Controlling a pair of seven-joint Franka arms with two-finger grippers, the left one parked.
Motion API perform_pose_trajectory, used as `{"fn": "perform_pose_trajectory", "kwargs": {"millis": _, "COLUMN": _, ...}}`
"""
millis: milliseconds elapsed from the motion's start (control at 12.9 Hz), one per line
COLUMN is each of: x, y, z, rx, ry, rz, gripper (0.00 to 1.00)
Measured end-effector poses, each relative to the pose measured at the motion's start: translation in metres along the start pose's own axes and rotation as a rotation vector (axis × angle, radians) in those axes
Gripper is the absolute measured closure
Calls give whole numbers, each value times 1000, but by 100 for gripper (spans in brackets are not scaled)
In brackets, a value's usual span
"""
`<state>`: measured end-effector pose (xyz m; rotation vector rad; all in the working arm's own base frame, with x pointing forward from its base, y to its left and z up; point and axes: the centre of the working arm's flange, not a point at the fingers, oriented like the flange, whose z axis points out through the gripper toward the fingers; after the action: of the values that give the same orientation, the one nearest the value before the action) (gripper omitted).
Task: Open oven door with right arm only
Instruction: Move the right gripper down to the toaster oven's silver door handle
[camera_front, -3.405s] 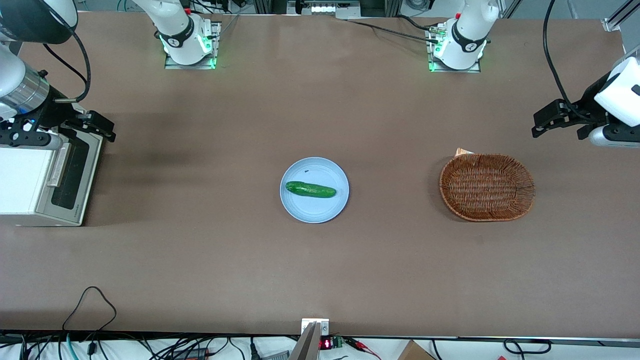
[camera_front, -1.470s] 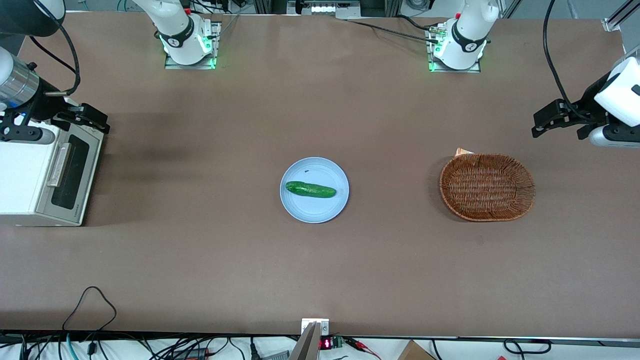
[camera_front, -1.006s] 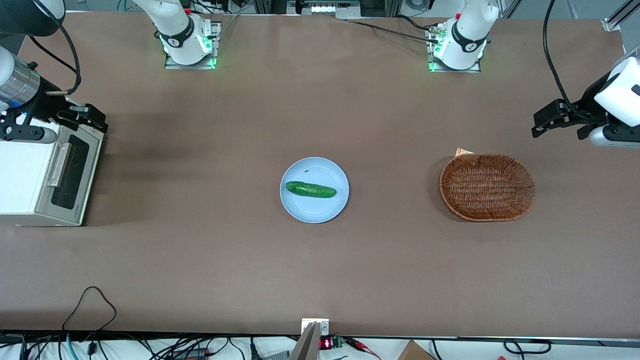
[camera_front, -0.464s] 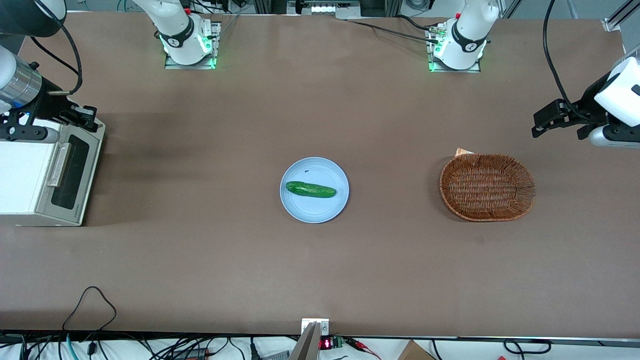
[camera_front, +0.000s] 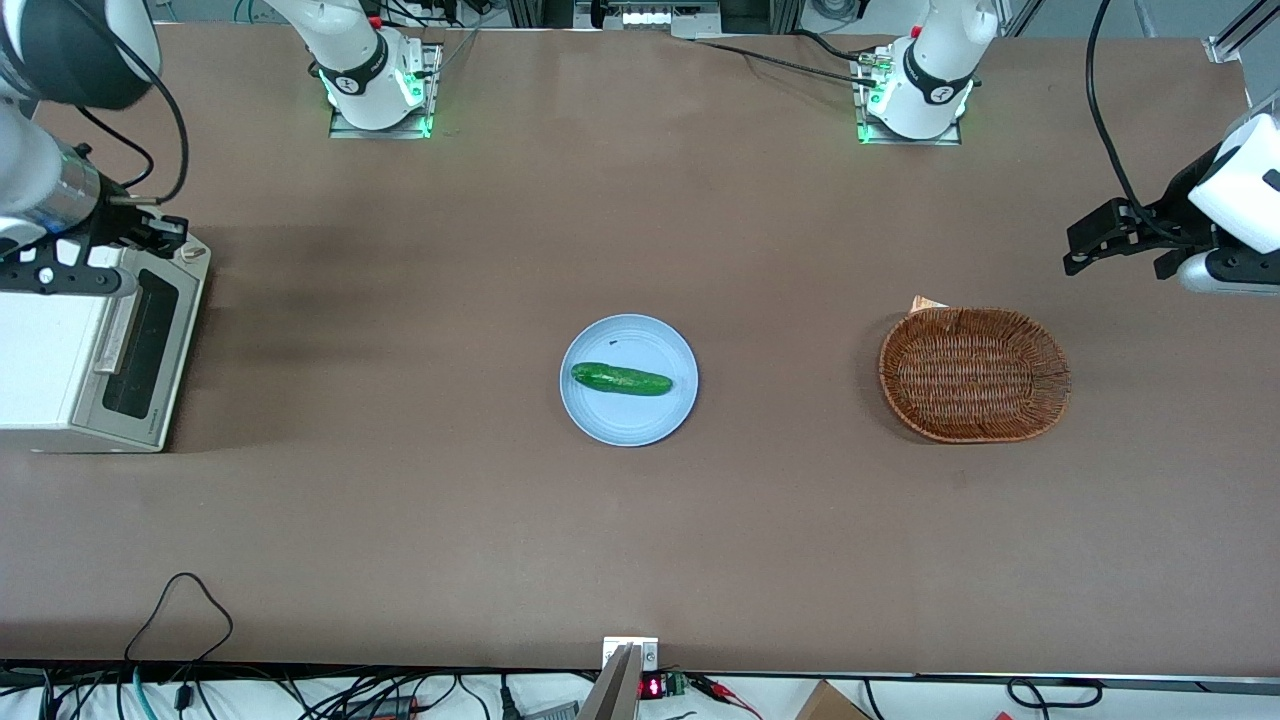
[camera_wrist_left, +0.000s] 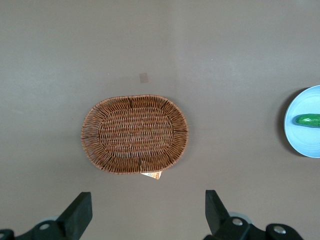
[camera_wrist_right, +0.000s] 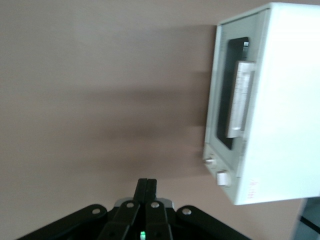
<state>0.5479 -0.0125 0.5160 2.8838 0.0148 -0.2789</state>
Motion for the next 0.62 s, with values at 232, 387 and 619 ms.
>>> {"fn": "perform_pose_trajectory", "kwargs": {"millis": 232, "x": 13, "y": 16, "z": 28, "rx": -202, "ry": -67, "rz": 56, "gripper": 99}}
{"fn": "perform_pose_trajectory", "kwargs": {"millis": 387, "x": 25, "y": 21, "z": 50, "rx": -345, "ry": -92, "rz": 79, "gripper": 99}}
{"fn": "perform_pose_trajectory", "kwargs": {"millis": 619, "x": 43, "y": 8, "z": 111, "rx": -592, "ry": -55, "rz": 135, "gripper": 99}}
